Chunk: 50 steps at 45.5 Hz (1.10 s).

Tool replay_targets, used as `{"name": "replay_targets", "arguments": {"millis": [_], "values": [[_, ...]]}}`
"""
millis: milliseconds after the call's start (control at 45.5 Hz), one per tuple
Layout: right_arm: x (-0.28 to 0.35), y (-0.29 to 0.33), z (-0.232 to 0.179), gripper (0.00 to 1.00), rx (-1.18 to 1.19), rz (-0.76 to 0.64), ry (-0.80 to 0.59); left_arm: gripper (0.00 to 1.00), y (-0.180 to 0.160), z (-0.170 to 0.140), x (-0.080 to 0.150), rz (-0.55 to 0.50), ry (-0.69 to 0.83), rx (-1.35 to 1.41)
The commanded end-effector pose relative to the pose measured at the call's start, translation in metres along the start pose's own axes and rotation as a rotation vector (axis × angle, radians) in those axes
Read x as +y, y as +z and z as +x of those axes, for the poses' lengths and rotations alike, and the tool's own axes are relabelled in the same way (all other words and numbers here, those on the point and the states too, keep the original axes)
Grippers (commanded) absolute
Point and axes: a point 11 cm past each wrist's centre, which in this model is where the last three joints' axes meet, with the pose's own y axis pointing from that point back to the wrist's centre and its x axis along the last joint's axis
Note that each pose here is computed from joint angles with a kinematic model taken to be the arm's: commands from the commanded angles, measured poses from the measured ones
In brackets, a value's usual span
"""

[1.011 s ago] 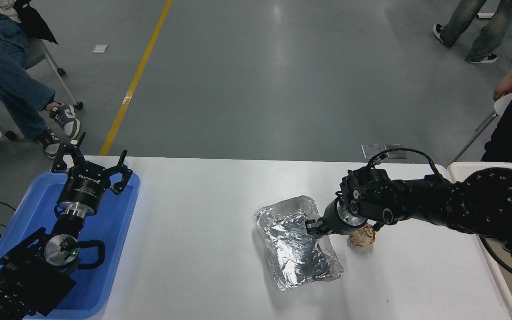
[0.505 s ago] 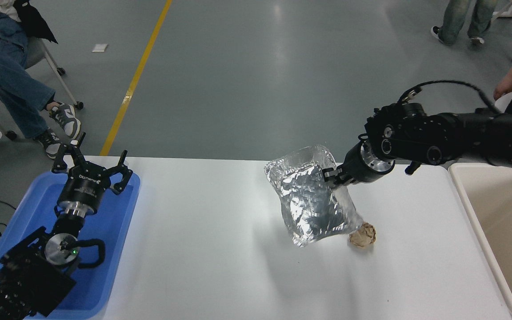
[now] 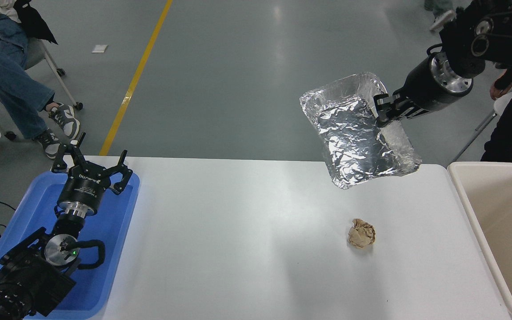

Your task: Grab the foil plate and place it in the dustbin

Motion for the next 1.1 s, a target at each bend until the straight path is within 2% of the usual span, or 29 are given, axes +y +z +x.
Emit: {"name": "replay_targets", "arguments": {"millis": [0, 418, 681, 901, 1077], "values": [[0.017, 0.003, 0.006, 0.00, -0.001, -0.010, 0.013, 1.00, 0.000, 0.000, 0.000, 0.000, 0.000, 0.000], [0.005, 0.018, -0.001, 0.00, -0.019, -0.036, -0.007, 1.00, 0.000, 0.000, 0.000, 0.000, 0.000, 0.000], [0.006, 0.110, -0.018, 0.00, -0.213, -0.134, 0.037, 1.00, 0.000, 0.000, 0.000, 0.000, -0.001, 0.000], [0.020, 0.187, -0.041, 0.00, -0.377, -0.215, 0.153, 1.00, 0.000, 0.000, 0.000, 0.000, 0.000, 0.000], [0.025, 0.258, -0.063, 0.00, -0.488, -0.363, 0.280, 1.00, 0.000, 0.000, 0.000, 0.000, -0.001, 0.000]]}}
